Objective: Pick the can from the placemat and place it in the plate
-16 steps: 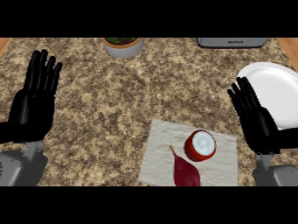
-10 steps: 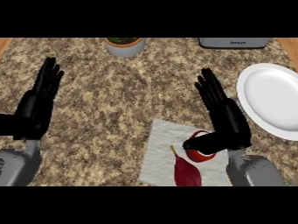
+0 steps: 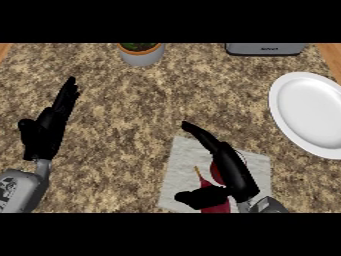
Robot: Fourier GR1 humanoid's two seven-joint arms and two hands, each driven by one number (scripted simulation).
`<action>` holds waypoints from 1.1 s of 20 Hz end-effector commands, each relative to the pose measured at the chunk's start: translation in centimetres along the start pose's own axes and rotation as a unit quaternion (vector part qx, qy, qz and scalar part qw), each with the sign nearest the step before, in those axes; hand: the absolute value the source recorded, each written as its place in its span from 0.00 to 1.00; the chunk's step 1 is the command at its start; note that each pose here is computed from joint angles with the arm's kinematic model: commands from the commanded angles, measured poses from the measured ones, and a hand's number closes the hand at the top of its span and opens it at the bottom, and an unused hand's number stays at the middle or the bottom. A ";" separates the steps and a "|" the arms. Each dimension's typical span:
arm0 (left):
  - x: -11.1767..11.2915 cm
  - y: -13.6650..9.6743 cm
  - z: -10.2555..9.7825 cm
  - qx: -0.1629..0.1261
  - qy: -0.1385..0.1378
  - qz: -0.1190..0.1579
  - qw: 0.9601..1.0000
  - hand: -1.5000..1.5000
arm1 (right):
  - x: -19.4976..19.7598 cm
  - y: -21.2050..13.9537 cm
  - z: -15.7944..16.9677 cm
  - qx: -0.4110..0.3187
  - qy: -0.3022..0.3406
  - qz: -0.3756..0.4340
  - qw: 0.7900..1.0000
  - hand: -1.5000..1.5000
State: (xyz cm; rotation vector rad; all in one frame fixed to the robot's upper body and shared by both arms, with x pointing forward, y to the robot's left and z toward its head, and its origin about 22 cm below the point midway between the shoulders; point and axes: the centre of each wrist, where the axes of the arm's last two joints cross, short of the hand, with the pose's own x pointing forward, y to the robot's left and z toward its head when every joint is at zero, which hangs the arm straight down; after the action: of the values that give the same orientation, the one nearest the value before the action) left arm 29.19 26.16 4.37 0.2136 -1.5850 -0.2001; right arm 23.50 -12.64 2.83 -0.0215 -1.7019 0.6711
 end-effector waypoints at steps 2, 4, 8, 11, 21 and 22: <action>0.4 -1.4 -0.7 -0.008 0.014 -0.002 1.000 0.50 | -1.8 1.1 2.2 0.004 -0.016 0.104 0.994 0.00; 0.7 -0.1 -0.3 -0.003 0.013 -0.001 1.000 0.50 | 0.7 0.7 3.8 -0.038 -0.039 0.128 0.990 0.00; -0.1 -0.7 -1.3 0.001 0.026 -0.007 1.000 0.50 | 4.9 -2.0 4.6 -0.065 -0.062 0.148 0.985 0.00; -0.9 -0.5 -0.9 0.007 0.026 -0.014 1.000 0.50 | 6.4 -4.8 4.9 -0.041 -0.005 0.235 0.971 0.00; -1.2 0.0 -1.6 -0.003 0.010 -0.004 1.000 0.50 | 12.5 -8.6 3.5 0.087 0.152 0.333 0.926 0.00; 0.8 -0.3 -0.9 -0.008 0.005 -0.003 1.000 0.50 | 11.4 -8.0 3.0 0.100 0.180 0.342 0.917 0.00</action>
State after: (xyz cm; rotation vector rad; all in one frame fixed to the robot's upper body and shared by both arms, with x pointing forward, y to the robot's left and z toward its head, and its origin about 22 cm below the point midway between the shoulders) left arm 30.28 25.73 4.30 0.2185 -1.5599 -0.2155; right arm 20.43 -16.98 15.34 -0.5406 -1.3783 1.1924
